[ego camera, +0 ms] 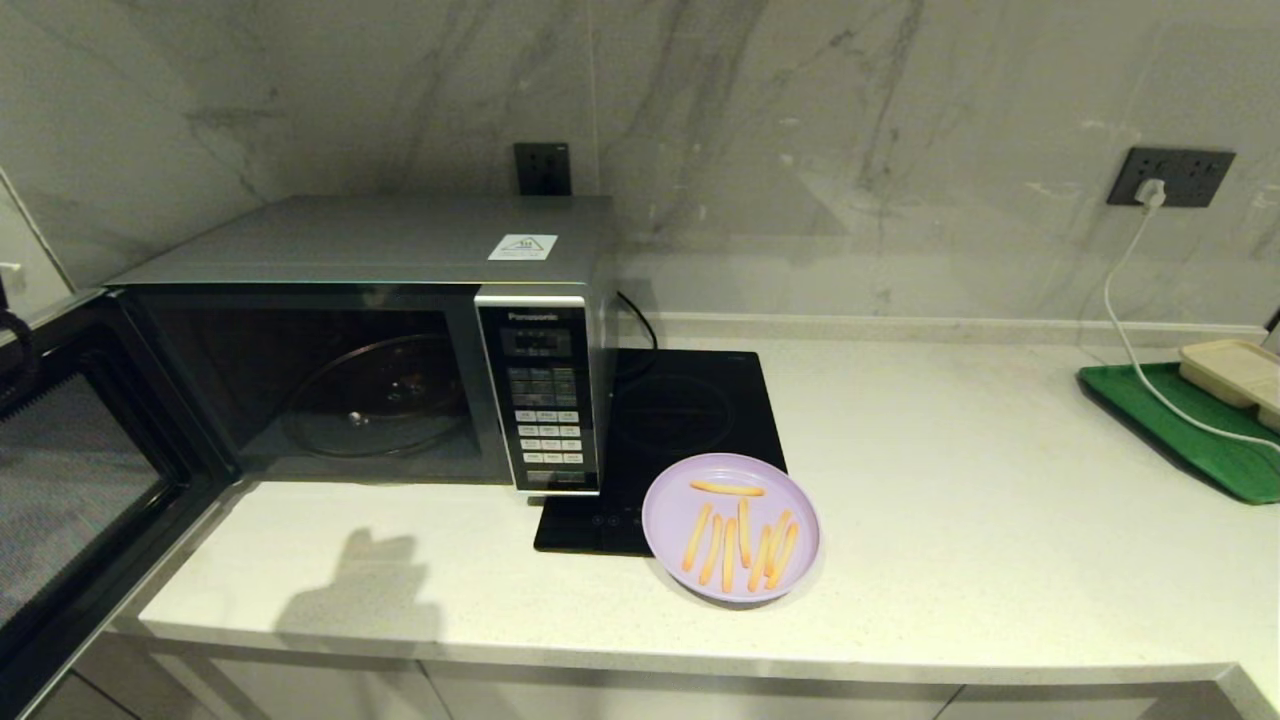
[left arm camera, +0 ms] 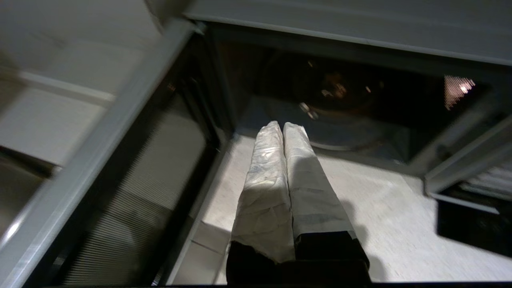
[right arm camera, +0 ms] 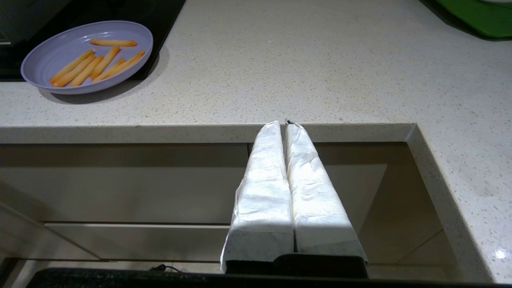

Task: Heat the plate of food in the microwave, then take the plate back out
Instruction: Close the microwave oven

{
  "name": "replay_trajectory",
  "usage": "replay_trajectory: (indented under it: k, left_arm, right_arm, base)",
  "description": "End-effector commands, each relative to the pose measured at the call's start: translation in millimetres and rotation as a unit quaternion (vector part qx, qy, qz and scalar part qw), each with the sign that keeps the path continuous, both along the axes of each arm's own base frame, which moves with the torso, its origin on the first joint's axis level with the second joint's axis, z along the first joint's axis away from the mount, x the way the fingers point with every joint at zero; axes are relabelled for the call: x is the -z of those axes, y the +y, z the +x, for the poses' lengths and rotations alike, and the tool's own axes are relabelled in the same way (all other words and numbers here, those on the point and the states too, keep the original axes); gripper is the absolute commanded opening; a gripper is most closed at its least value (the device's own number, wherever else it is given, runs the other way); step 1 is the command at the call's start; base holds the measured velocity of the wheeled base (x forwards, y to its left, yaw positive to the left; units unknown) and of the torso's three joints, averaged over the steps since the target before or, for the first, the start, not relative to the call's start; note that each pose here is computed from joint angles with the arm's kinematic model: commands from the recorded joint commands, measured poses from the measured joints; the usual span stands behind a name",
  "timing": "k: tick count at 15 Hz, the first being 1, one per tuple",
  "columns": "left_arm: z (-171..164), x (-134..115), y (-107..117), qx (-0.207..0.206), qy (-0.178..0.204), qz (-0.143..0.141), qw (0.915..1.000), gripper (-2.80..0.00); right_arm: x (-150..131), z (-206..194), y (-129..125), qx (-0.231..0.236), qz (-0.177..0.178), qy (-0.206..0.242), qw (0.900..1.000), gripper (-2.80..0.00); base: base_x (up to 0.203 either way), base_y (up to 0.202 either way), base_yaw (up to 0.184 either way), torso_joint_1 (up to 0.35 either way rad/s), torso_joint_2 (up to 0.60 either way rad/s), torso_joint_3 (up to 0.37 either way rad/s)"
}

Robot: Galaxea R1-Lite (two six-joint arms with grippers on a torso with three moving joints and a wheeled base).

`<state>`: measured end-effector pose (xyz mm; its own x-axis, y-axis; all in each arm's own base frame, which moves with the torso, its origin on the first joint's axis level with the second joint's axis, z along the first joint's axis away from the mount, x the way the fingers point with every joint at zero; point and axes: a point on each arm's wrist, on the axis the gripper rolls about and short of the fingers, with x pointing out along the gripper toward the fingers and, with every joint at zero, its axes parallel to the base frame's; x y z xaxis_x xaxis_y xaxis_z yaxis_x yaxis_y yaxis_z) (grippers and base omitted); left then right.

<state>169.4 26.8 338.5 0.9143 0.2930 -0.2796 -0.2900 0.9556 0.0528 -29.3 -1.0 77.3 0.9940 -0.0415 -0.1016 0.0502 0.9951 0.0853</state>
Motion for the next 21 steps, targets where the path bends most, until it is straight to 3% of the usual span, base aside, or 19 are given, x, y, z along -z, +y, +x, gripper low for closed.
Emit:
replay_trajectory:
  k: [1, 4, 6, 8, 11, 13, 14, 16, 21]
  left_arm:
    - [-6, -9, 18, -0.026, -0.012, 0.008, 0.9996, -2.80]
    - [-4, -23, 41, -0.051, 0.036, -0.019, 0.9979, -2.80]
    - [2, -28, 56, -0.092, 0.065, -0.067, 0.9914, -2.80]
    - [2, -22, 74, -0.142, 0.108, -0.118, 0.9769, -2.80]
    - [4, -10, 87, -0.154, 0.142, -0.152, 0.9659, -2.80]
    - [3, -2, 96, -0.165, 0.172, -0.195, 0.9514, -2.80]
    - [4, -2, 101, -0.175, 0.171, -0.218, 0.9448, -2.80]
    - [5, -7, 114, -0.186, 0.152, -0.242, 0.9402, -2.80]
    - [20, 1, 150, -0.221, 0.124, -0.240, 0.9371, -2.80]
  right_arm:
    - [0, 0, 0, 0.000, 0.000, 0.000, 1.000, -2.80]
    - [0, 0, 0, 0.000, 0.000, 0.000, 1.000, -2.80]
    - [0, 0, 0, 0.000, 0.000, 0.000, 1.000, -2.80]
    - [0, 0, 0, 0.000, 0.000, 0.000, 1.000, -2.80]
    - [0, 0, 0, 0.001, 0.000, 0.000, 1.000, -2.80]
    - [0, 0, 0, 0.000, 0.000, 0.000, 1.000, -2.80]
    - [0, 0, 0, 0.000, 0.000, 0.000, 1.000, -2.80]
    - [0, 0, 0, 0.000, 0.000, 0.000, 1.000, -2.80]
    - [0, 0, 0, 0.000, 0.000, 0.000, 1.000, -2.80]
  base:
    - [0.000, 0.000, 0.000, 0.000, 0.00, 0.000]
    - [0.000, 0.000, 0.000, 0.000, 0.00, 0.000]
    - [0.000, 0.000, 0.000, 0.000, 0.00, 0.000]
    - [0.000, 0.000, 0.000, 0.000, 0.00, 0.000]
    - [0.000, 0.000, 0.000, 0.000, 0.00, 0.000]
    - [0.000, 0.000, 0.000, 0.000, 0.00, 0.000]
    - [0.000, 0.000, 0.000, 0.000, 0.00, 0.000]
    - [0.000, 0.000, 0.000, 0.000, 0.00, 0.000]
    - [0.000, 0.000, 0.000, 0.000, 0.00, 0.000]
